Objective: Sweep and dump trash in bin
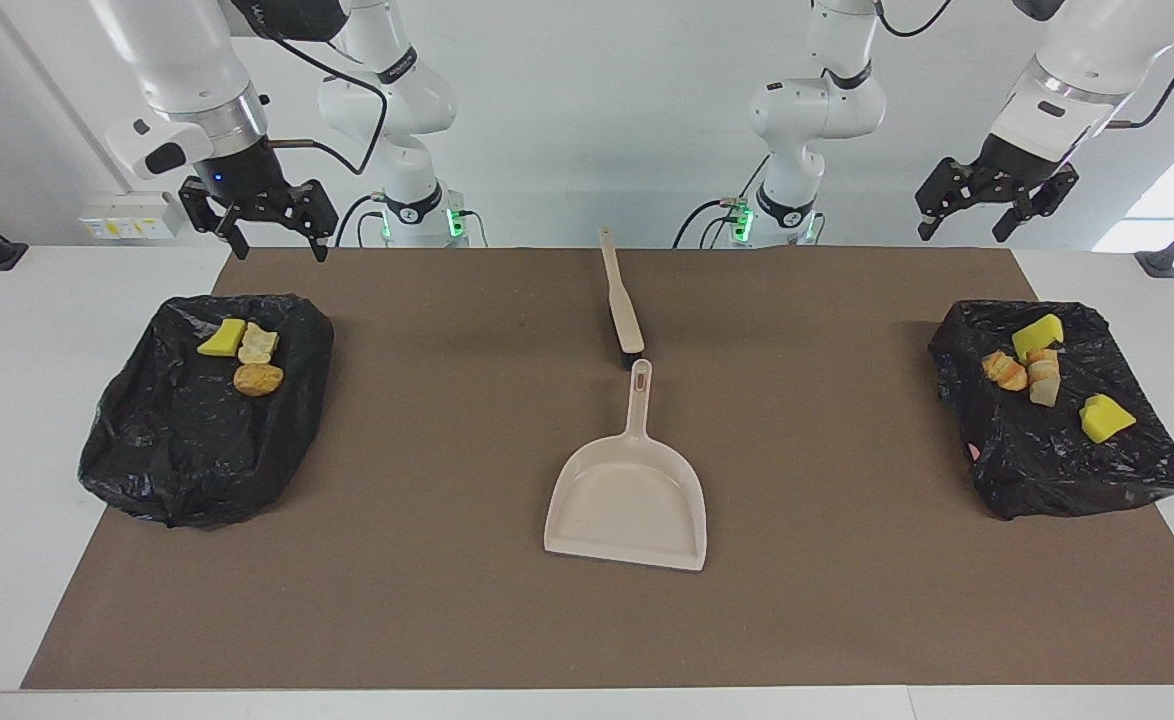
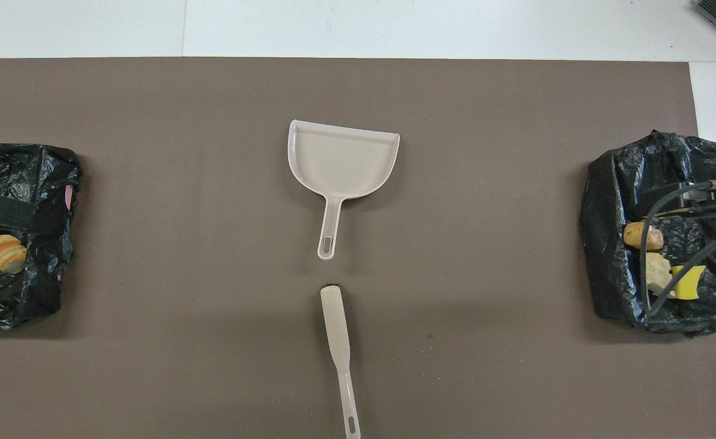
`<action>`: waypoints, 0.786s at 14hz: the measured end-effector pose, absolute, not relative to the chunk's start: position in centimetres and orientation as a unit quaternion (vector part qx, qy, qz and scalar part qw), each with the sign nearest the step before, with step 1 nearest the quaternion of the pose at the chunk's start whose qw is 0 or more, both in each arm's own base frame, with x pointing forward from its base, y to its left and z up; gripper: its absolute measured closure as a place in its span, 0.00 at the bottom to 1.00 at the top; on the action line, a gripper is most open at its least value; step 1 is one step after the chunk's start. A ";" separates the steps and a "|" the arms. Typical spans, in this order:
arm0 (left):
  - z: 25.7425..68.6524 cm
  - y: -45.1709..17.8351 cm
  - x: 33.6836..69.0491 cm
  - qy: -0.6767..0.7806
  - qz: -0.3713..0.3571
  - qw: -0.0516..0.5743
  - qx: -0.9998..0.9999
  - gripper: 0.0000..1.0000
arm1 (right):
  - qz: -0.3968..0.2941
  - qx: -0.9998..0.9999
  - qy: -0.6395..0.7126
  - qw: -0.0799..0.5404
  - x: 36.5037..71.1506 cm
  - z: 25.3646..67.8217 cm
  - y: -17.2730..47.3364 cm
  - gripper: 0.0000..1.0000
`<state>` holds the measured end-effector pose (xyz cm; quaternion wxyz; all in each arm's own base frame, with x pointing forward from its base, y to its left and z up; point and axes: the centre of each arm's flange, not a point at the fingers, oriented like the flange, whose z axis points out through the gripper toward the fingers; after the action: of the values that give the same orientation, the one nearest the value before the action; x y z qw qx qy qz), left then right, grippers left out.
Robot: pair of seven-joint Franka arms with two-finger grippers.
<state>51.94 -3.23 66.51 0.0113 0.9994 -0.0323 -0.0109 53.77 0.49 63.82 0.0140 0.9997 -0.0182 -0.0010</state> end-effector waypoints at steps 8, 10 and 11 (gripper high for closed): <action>65.8 -3.4 51.8 -0.017 0.005 0.021 1.000 0.00 | -0.001 1.000 -0.022 0.014 53.8 63.8 0.1 0.00; 65.8 -3.5 51.5 -0.017 0.005 0.022 1.000 0.00 | -0.001 1.000 -0.022 0.014 53.8 63.8 0.1 0.00; 65.9 -3.5 51.5 -0.017 0.005 0.022 1.000 0.00 | -0.001 1.000 -0.022 0.014 53.8 63.8 0.1 0.00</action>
<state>51.46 -3.46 65.89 0.0218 0.9996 -0.0174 0.0054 53.77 0.07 63.82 0.0139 0.9997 -0.0220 -0.0010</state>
